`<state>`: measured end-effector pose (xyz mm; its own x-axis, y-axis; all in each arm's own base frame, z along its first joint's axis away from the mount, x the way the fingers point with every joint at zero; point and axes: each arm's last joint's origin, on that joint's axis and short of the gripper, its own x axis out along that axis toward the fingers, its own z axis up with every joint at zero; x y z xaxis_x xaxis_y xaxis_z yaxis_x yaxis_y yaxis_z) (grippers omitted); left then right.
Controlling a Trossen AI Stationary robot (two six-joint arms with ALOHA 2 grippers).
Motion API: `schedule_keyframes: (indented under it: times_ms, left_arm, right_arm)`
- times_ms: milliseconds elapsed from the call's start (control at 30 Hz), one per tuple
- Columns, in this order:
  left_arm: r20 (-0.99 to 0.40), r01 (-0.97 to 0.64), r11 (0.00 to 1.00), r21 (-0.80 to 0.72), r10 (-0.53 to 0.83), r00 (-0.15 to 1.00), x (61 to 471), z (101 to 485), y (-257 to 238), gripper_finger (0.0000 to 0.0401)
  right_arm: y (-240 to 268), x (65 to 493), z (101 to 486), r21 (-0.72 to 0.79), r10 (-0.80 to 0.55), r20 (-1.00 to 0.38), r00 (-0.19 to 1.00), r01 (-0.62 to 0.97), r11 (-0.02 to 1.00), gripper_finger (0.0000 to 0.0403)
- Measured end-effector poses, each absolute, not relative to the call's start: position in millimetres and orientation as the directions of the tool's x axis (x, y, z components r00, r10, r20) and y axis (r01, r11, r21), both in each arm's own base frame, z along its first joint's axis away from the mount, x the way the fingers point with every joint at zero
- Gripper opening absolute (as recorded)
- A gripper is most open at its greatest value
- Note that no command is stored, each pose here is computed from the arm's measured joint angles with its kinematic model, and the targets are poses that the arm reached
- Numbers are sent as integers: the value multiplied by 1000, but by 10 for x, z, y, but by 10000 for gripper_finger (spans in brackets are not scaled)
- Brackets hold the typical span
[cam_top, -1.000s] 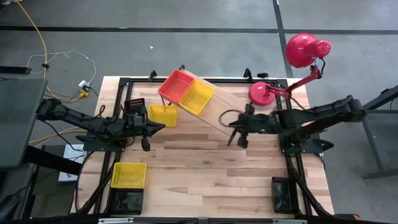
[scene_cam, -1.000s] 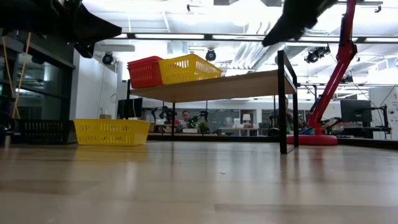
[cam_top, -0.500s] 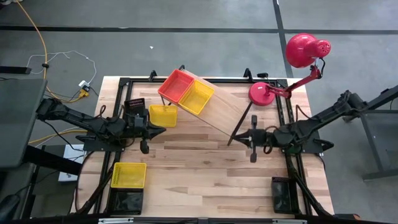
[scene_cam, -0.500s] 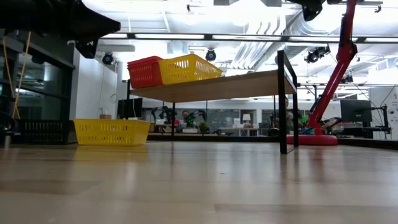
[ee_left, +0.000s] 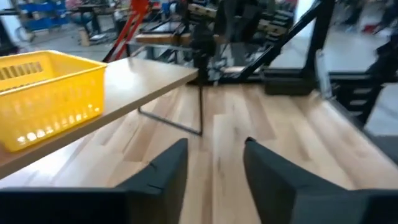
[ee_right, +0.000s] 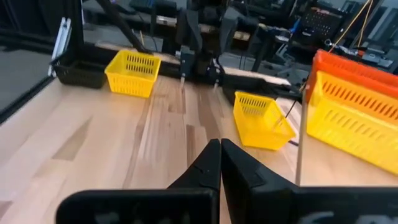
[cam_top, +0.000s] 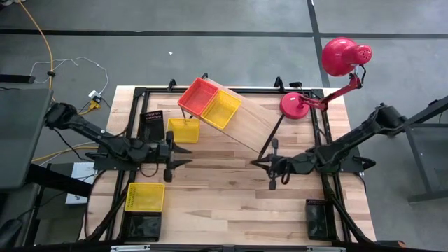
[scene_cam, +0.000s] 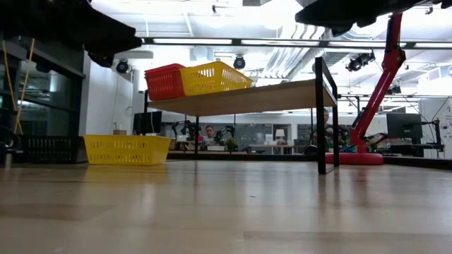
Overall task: Stack baskets on shelf by color
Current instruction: Stack the top yellow bin on top of the yellow bin on the shelf
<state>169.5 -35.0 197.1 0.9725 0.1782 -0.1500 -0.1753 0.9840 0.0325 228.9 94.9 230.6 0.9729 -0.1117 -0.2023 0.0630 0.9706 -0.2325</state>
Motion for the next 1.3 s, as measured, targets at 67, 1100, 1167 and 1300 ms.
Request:
schedule_keyframes:
  times_ms: [67,1100,1167,1300]
  left_arm:
    - [-194,-208,977,54,214,957,1713,1995,-383,170]
    - [-731,-503,764,404,600,324,1852,1244,94,221]
    - [-736,-479,767,426,602,309,1854,1212,94,219]
    - [-738,-473,769,429,601,307,1860,1200,94,195]
  right_arm:
    - [961,2314,2267,-239,-113,-212,971,61,969,0]
    - [970,2330,2275,-229,-105,-194,975,59,972,0]
    - [970,2330,2275,-229,-105,-194,975,59,972,0]
    - [970,2330,2275,-229,-105,-194,975,59,972,0]
